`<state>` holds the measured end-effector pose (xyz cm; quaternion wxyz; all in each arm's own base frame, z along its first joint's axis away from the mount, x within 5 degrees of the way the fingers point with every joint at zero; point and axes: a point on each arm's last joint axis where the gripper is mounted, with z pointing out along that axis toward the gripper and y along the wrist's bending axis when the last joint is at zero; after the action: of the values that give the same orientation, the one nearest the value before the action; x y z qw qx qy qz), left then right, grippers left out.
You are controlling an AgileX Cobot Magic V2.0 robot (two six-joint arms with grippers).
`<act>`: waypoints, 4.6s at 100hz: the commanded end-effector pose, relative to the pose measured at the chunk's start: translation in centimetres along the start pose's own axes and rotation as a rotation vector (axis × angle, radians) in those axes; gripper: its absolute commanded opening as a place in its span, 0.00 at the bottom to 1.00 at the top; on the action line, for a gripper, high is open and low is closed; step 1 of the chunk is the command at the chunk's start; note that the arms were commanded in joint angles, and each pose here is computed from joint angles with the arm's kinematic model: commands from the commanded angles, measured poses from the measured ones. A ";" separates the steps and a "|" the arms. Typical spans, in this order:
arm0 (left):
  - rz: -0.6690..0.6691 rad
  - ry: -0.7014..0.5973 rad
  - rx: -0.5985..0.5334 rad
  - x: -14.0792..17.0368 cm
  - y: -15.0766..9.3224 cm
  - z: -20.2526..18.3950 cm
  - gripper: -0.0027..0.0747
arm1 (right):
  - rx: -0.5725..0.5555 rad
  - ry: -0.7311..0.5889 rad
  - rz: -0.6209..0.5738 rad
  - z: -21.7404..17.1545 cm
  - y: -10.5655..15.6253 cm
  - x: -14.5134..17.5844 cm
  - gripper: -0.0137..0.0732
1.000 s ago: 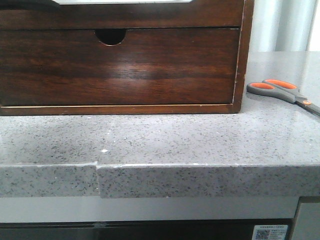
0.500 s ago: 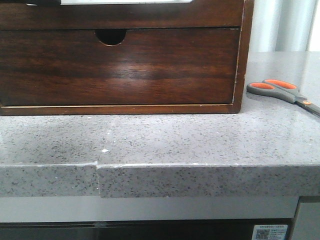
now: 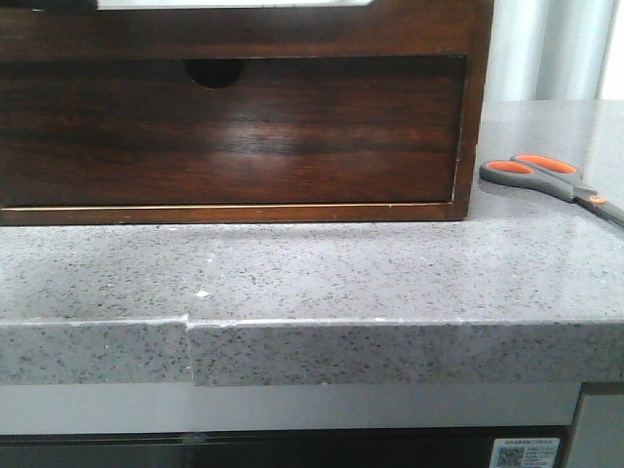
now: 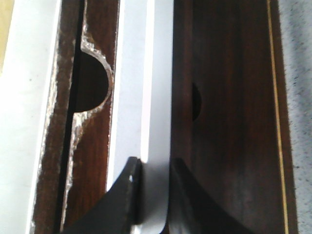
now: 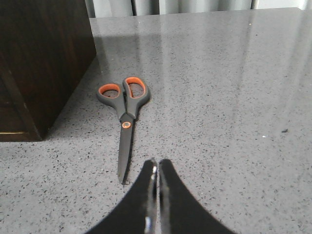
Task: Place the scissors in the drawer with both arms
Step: 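Pull the wooden drawer out toward the robot with the left gripper, then lower the open right gripper over the scissors' pivot, then close the right gripper on the scissors and lift them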
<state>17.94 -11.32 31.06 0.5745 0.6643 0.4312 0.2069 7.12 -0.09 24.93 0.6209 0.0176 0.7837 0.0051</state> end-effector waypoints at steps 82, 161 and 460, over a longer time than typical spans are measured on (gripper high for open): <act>0.000 -0.241 -0.092 -2.2 -4.6 -7.2 0.28 | 0.000 -0.085 -0.007 -0.2 0.0 -1.4 0.11; -0.151 -0.434 -0.467 -4.1 -1.6 -14.6 0.53 | -0.046 0.206 -0.087 6.5 1.1 -9.2 0.48; -0.168 -0.419 -0.472 -3.9 -1.5 -14.6 0.53 | -0.655 0.093 -0.696 7.4 15.2 -25.3 0.09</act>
<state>4.27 -6.00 32.98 0.7870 0.5217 0.2997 0.1363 20.27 12.73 47.00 0.4705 -0.4163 0.7760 0.0560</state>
